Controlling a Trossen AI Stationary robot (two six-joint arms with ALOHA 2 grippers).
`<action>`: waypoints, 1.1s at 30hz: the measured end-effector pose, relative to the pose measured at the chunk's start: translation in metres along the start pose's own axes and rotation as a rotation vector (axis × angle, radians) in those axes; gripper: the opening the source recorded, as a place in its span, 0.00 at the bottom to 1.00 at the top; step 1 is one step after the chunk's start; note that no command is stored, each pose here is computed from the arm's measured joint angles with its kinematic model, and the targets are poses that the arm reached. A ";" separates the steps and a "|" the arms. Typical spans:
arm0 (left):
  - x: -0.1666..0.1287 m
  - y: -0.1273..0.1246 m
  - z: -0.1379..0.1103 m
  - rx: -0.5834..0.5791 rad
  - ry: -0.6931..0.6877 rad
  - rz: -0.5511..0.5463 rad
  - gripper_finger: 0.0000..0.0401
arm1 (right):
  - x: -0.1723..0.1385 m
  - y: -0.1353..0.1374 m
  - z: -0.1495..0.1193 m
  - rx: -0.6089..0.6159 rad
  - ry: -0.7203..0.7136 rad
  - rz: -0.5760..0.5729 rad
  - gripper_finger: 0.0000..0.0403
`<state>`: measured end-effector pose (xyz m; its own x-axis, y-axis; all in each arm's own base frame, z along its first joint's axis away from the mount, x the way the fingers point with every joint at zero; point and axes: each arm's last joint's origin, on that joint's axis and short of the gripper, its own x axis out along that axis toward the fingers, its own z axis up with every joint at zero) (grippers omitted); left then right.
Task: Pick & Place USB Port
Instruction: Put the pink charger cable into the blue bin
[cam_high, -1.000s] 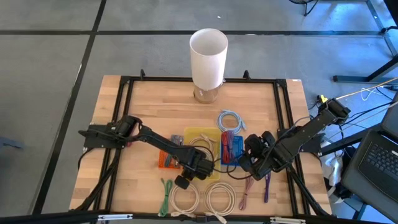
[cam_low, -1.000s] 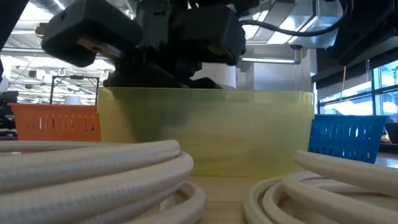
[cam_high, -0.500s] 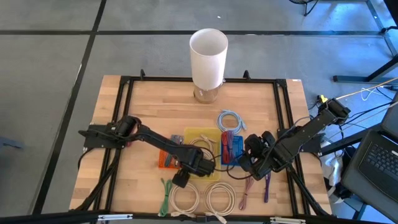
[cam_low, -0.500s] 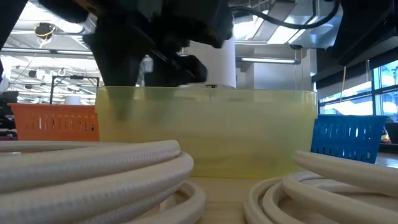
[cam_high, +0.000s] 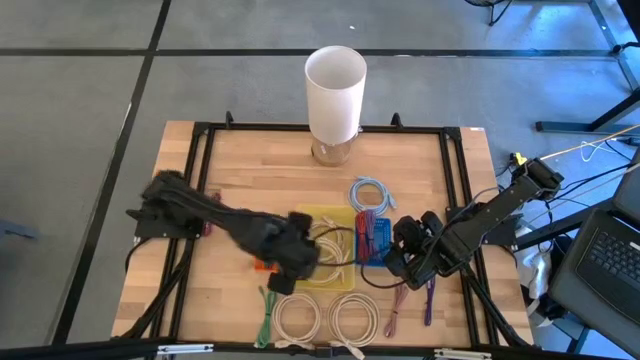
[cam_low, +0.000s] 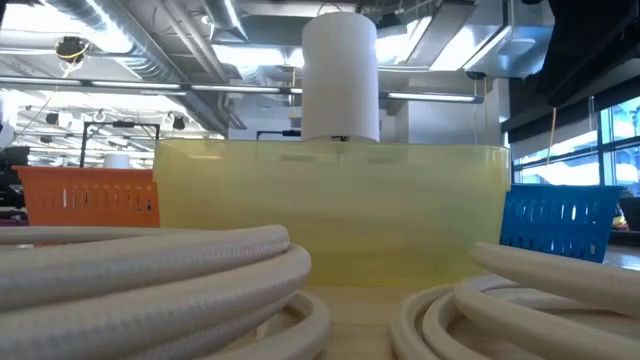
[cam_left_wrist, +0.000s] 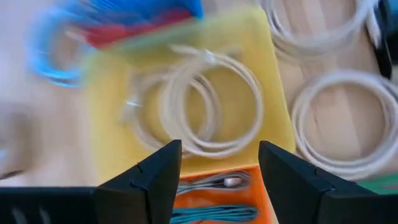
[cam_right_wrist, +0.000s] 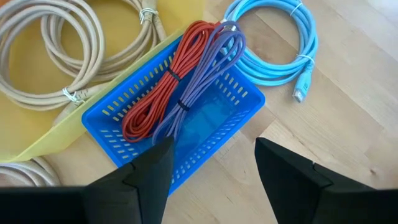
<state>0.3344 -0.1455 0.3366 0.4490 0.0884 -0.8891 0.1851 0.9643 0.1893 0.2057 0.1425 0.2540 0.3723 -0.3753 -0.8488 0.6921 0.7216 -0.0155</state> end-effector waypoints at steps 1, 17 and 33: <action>-0.015 -0.001 -0.003 -0.008 -0.042 0.040 0.52 | 0.000 0.000 0.000 -0.001 0.000 0.000 0.56; -0.106 -0.078 -0.127 -0.225 -0.642 0.342 0.52 | -0.012 0.011 -0.023 0.178 0.283 0.119 0.56; -0.053 -0.091 -0.196 -0.472 -0.890 0.398 0.52 | 0.001 0.058 -0.131 0.480 0.306 0.102 0.56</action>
<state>0.1219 -0.1894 0.2850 0.9109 0.3873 -0.1421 -0.3843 0.9219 0.0492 0.1652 0.2600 0.1836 0.3052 -0.0811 -0.9488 0.8919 0.3734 0.2550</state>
